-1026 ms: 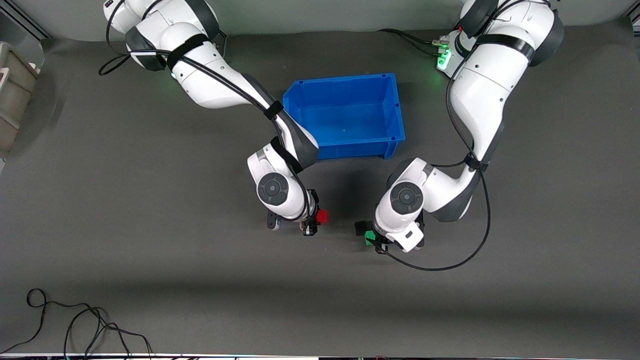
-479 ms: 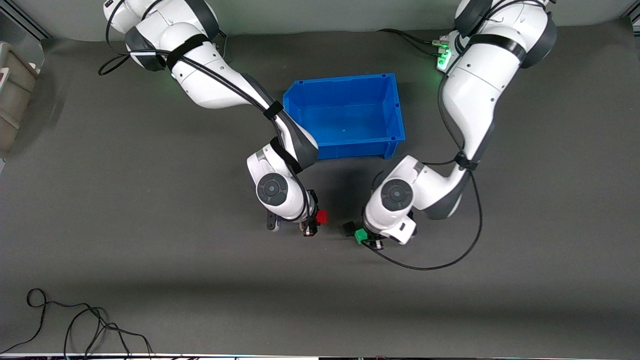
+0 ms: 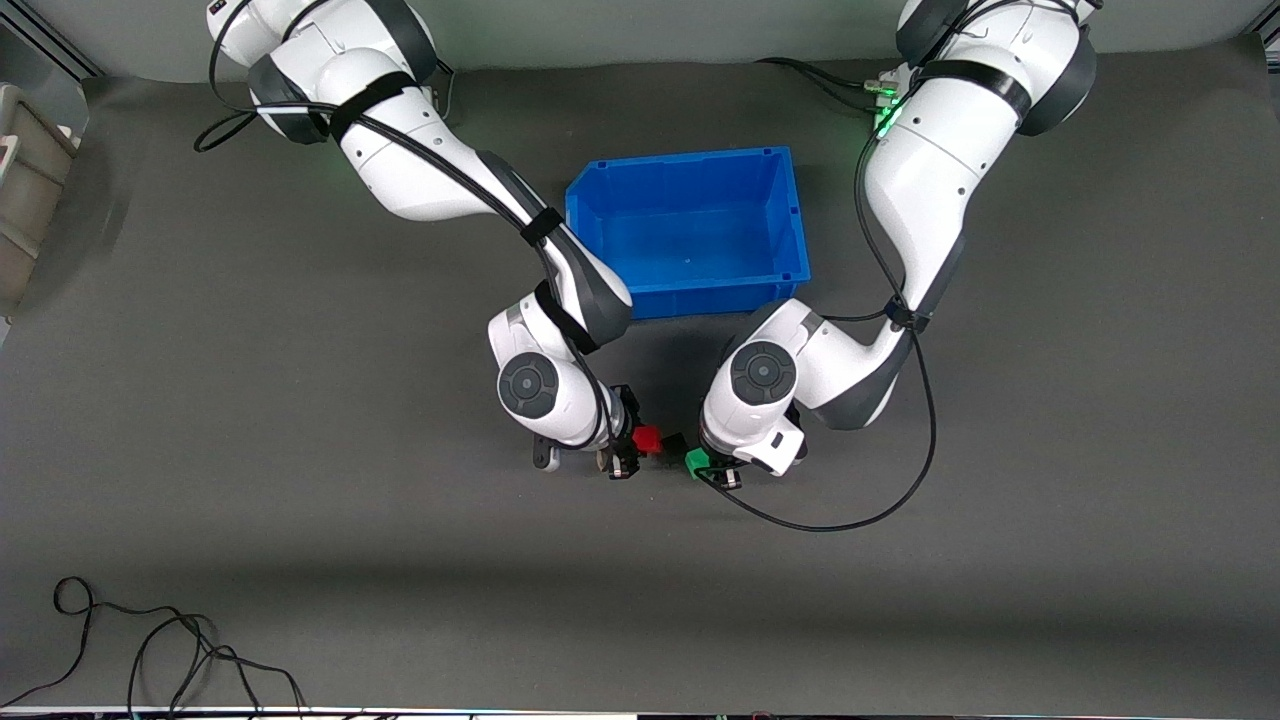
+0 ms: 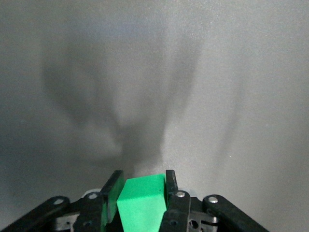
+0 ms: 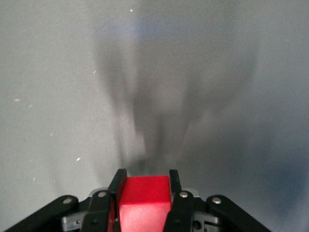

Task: Attach green and red cubes to black cube
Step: 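Press the red and green cubes against the black cube with both grippers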

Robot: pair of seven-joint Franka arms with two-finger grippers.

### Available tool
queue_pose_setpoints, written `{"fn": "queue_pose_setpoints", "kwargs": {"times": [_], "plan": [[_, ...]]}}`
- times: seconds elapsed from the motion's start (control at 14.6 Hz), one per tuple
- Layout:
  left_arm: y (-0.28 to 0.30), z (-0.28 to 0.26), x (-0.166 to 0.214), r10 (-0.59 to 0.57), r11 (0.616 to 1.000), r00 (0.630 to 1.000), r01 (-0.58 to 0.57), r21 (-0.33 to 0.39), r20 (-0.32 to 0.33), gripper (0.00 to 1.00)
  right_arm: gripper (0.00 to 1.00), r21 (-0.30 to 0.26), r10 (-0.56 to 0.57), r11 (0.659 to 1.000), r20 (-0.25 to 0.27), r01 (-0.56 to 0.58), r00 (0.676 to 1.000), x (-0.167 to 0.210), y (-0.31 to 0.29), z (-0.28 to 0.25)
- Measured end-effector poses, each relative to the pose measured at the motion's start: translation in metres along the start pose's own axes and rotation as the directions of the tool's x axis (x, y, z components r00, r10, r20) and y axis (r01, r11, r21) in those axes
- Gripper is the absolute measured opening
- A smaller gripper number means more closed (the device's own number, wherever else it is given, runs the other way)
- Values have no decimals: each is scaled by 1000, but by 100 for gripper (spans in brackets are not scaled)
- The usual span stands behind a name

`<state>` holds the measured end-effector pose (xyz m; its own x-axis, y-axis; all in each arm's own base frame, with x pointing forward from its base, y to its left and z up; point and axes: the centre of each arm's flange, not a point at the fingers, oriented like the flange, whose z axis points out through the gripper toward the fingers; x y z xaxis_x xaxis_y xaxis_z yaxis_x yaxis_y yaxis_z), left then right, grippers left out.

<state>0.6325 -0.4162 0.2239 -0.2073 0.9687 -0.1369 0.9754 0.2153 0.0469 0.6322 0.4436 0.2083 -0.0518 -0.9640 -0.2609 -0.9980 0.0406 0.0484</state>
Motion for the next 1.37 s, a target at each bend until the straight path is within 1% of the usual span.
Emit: {"fn": "queue_pose_setpoints", "kwargs": {"times": [0.34, 0.55, 0.82, 1.09, 1.37], "plan": [[-3, -3, -4, 5, 1000, 1000, -5, 14, -20, 41, 40, 3, 0, 1000, -43, 0, 999, 12, -2, 19], [-6, -4, -7, 11, 1000, 1000, -11, 17, -21, 41, 40, 1, 0, 1000, -46, 0, 999, 13, -2, 23], [-25, 8, -21, 36, 999, 999, -35, 33, -27, 41, 40, 4, -6, 1000, -44, 6, 999, 9, 0, 22], [-37, 29, -23, 49, 997, 998, -47, 57, -43, 41, 40, 5, -8, 1000, -43, 8, 999, 8, 0, 21], [-37, 31, -23, 53, 997, 998, -50, 55, -47, 41, 40, 6, -8, 1000, -44, 9, 999, 8, 0, 21]]}}
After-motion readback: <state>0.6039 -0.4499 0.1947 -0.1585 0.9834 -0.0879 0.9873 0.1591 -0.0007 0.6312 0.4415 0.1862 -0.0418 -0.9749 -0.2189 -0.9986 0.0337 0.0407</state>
